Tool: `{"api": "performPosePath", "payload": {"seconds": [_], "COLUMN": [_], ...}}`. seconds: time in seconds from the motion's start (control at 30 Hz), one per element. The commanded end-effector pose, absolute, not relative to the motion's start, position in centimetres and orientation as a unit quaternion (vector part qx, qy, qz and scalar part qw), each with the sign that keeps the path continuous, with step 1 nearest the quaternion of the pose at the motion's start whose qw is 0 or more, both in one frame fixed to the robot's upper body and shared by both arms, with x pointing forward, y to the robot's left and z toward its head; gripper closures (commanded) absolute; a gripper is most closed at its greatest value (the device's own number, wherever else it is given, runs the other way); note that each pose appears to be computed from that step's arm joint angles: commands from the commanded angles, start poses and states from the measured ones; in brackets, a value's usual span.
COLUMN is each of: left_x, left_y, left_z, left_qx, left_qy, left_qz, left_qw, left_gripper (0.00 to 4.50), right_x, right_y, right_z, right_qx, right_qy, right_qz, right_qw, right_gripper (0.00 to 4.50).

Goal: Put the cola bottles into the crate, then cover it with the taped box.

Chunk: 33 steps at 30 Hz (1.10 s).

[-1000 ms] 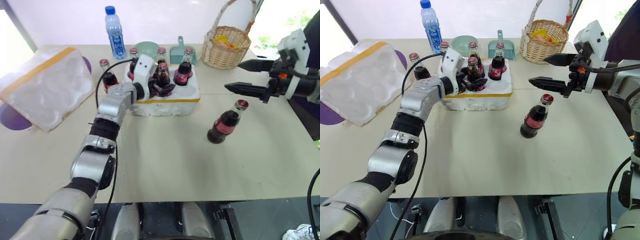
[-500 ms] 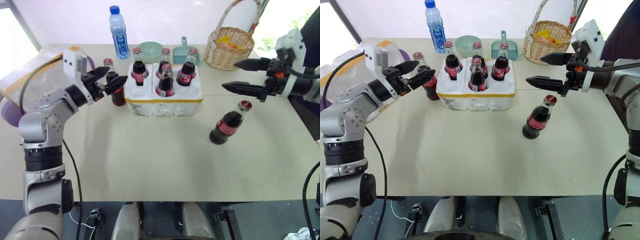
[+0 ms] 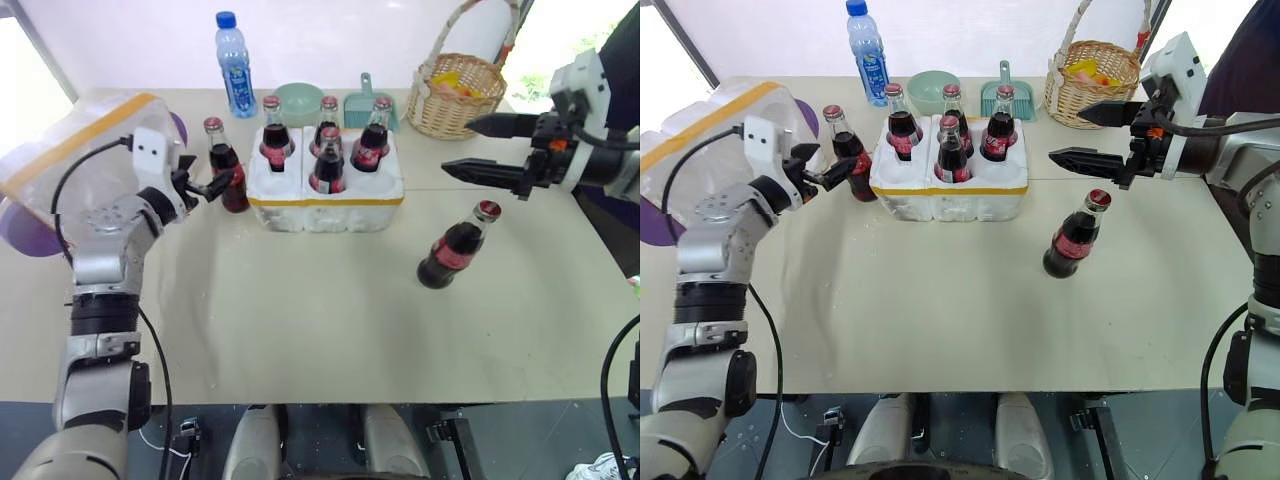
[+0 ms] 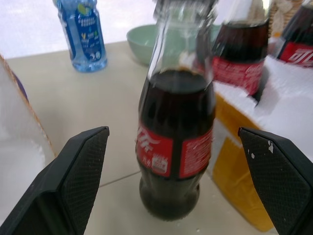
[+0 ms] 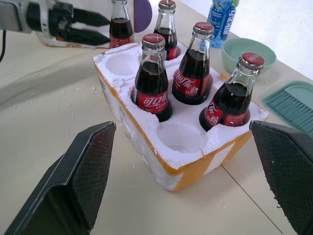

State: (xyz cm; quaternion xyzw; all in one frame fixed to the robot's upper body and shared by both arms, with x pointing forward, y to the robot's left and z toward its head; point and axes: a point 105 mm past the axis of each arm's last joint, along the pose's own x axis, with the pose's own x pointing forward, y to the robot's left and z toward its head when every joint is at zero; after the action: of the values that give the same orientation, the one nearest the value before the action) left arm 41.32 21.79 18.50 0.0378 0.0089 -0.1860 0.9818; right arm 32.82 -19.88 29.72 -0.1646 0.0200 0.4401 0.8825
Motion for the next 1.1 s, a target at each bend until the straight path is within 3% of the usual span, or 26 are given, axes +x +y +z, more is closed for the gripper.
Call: {"api": "performPosePath", "payload": {"seconds": [0.03, 0.53, 0.67, 0.93, 1.1], "left_x": [42.4, 45.0, 44.9, 43.9, 40.9], "left_y": [21.2, 19.9, 20.4, 22.5, 22.7], "left_z": [20.1, 18.7, 18.7, 21.1, 25.9], "left_qx": [0.054, 0.065, 0.066, 0.051, 0.018], "left_qy": [-0.022, -0.006, -0.007, -0.036, -0.079], "left_qz": [-0.187, -0.199, -0.197, -0.188, -0.256], "left_qw": [0.981, 0.978, 0.978, 0.98, 0.963], "left_gripper": [0.07, 0.07, 1.71, 1.7, 1.7], "right_x": [32.1, 30.2, 28.9, 27.4, 26.9], "right_y": [-19.8, -18.5, -17.8, -16.9, -16.7], "right_z": [31.4, 31.7, 31.8, 31.1, 31.0], "right_qx": [-0.179, -0.178, -0.17, -0.181, -0.183], "right_qy": [-0.008, -0.011, -0.007, 0.004, 0.007], "right_qz": [0.437, 0.483, 0.514, 0.545, 0.557], "right_qw": [0.882, 0.857, 0.841, 0.819, 0.81], "right_gripper": [0.0, 0.0, 0.0, 0.0, 0.0]}}
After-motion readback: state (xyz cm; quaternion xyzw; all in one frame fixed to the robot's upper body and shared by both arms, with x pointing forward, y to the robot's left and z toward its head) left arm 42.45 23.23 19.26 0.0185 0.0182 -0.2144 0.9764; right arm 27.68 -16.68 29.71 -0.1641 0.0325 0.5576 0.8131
